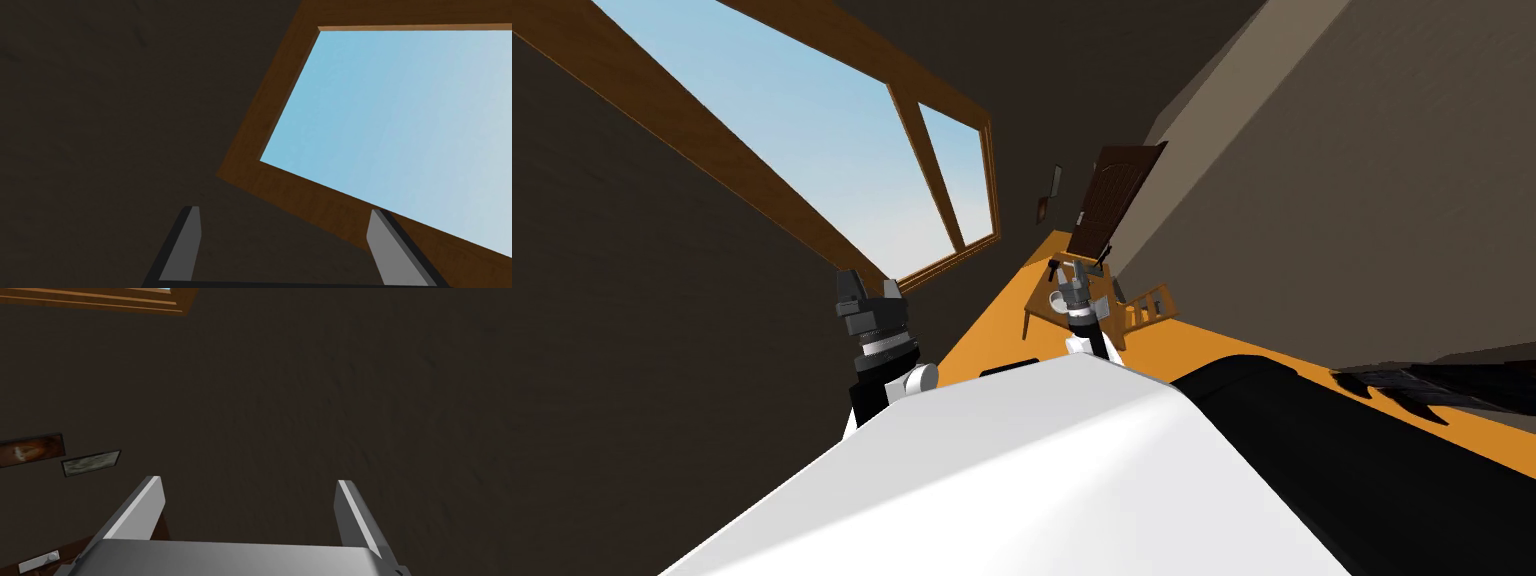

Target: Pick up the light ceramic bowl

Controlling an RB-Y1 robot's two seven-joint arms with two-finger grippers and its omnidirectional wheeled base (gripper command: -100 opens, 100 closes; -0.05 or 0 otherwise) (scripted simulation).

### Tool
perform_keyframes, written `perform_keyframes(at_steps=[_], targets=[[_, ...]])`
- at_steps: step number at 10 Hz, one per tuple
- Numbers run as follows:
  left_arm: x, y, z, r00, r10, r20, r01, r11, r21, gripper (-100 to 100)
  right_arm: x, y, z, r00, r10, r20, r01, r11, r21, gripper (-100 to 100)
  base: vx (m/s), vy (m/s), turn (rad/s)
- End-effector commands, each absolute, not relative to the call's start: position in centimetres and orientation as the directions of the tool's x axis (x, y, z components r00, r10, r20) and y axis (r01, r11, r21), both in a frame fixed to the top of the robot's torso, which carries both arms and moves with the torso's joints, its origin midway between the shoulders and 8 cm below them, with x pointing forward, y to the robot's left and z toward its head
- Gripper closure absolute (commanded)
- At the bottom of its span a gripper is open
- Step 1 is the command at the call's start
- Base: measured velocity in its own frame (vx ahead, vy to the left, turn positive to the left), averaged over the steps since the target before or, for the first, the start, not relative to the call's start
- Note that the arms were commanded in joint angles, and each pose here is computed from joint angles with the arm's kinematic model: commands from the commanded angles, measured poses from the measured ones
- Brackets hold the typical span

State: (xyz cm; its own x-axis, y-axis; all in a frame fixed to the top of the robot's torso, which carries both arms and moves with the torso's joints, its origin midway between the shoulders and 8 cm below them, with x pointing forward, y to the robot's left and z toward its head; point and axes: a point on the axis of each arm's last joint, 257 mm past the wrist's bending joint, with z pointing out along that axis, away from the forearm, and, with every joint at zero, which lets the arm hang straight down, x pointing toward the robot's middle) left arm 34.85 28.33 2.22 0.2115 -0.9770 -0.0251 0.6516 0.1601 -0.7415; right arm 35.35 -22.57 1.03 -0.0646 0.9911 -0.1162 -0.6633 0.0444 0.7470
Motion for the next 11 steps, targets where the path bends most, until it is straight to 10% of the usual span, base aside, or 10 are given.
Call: perform_keyframes(at_steps=[1,11], targets=[[34.9,28.3,2.2,0.212,-0.977,-0.025,0.652,0.160,-0.741,0,36.3,-22.3,-0.5,-0.077,0.986,-0.148,-0.641,0.065,0.765,-100,-0.087,0.056,0.036],[34.9,28.3,2.2,0.212,-0.977,-0.025,0.651,0.160,-0.742,0,39.9,-21.0,-11.2,-0.155,0.895,-0.418,-0.501,0.294,0.814,-100,-0.059,0.047,0.078]])
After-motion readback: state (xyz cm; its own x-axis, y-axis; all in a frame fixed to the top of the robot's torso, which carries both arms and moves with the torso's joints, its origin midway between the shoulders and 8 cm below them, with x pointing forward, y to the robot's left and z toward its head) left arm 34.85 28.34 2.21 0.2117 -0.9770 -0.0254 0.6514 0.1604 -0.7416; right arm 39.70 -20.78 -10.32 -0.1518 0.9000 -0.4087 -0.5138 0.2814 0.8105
